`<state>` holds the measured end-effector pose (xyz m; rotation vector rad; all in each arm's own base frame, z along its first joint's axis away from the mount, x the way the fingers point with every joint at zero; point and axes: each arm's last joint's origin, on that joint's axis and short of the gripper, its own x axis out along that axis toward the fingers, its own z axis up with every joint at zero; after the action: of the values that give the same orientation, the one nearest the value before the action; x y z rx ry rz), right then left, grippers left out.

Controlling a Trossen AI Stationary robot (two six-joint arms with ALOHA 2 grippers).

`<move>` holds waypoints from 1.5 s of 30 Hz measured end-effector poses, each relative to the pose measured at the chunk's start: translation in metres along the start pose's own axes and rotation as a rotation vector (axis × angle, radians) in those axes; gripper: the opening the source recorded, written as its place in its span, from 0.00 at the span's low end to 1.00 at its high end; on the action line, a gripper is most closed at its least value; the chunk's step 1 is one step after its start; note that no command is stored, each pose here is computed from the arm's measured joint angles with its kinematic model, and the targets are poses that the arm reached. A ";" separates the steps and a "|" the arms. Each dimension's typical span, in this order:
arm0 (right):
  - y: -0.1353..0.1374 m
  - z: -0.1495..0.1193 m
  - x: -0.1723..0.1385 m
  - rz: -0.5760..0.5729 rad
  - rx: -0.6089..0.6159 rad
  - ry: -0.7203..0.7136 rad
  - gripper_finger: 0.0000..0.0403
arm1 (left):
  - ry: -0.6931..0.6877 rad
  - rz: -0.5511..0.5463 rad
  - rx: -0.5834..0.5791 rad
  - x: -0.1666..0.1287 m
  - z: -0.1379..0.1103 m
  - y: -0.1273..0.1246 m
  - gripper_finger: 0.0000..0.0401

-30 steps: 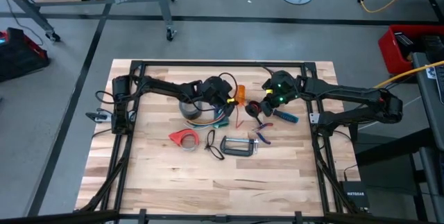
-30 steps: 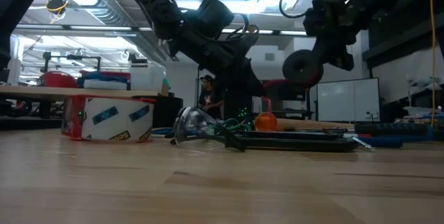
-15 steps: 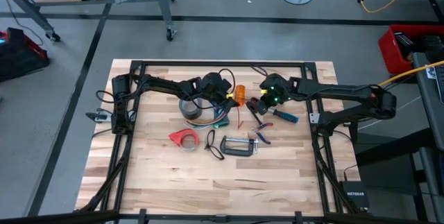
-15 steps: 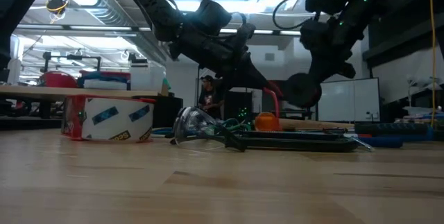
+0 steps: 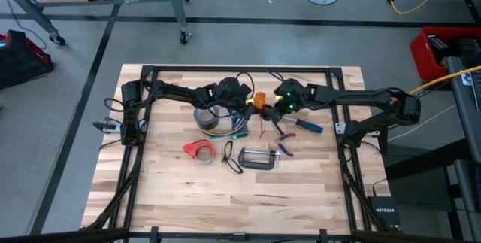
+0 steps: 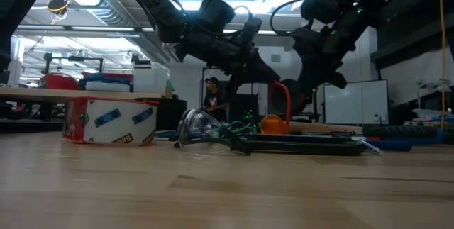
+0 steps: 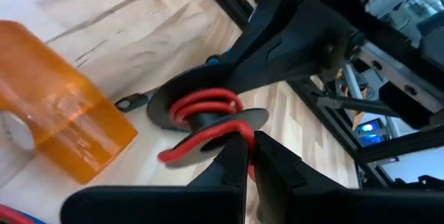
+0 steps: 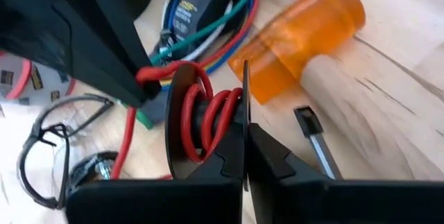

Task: Coil cords
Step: Coil the red wire

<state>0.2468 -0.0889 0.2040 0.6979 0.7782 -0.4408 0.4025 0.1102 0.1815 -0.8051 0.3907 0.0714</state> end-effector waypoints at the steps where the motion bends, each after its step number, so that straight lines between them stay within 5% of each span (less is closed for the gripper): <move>1: 0.000 0.001 0.001 0.006 0.000 -0.007 0.01 | -0.005 0.000 0.001 0.000 0.000 0.000 0.02; 16: 0.010 -0.011 0.010 0.019 -0.028 0.075 0.01 | -0.012 0.090 -0.020 -0.004 0.004 0.012 0.01; 33: 0.009 -0.006 0.010 -0.026 0.055 -0.001 0.01 | -0.053 0.003 -0.021 0.002 0.003 -0.009 0.03; 45: 0.013 0.002 0.010 -0.002 0.054 -0.093 0.01 | -0.026 -0.040 0.159 0.009 -0.006 -0.027 0.04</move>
<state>0.2618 -0.0819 0.2026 0.7217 0.6810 -0.4940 0.4143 0.0868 0.1932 -0.6537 0.3508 0.0130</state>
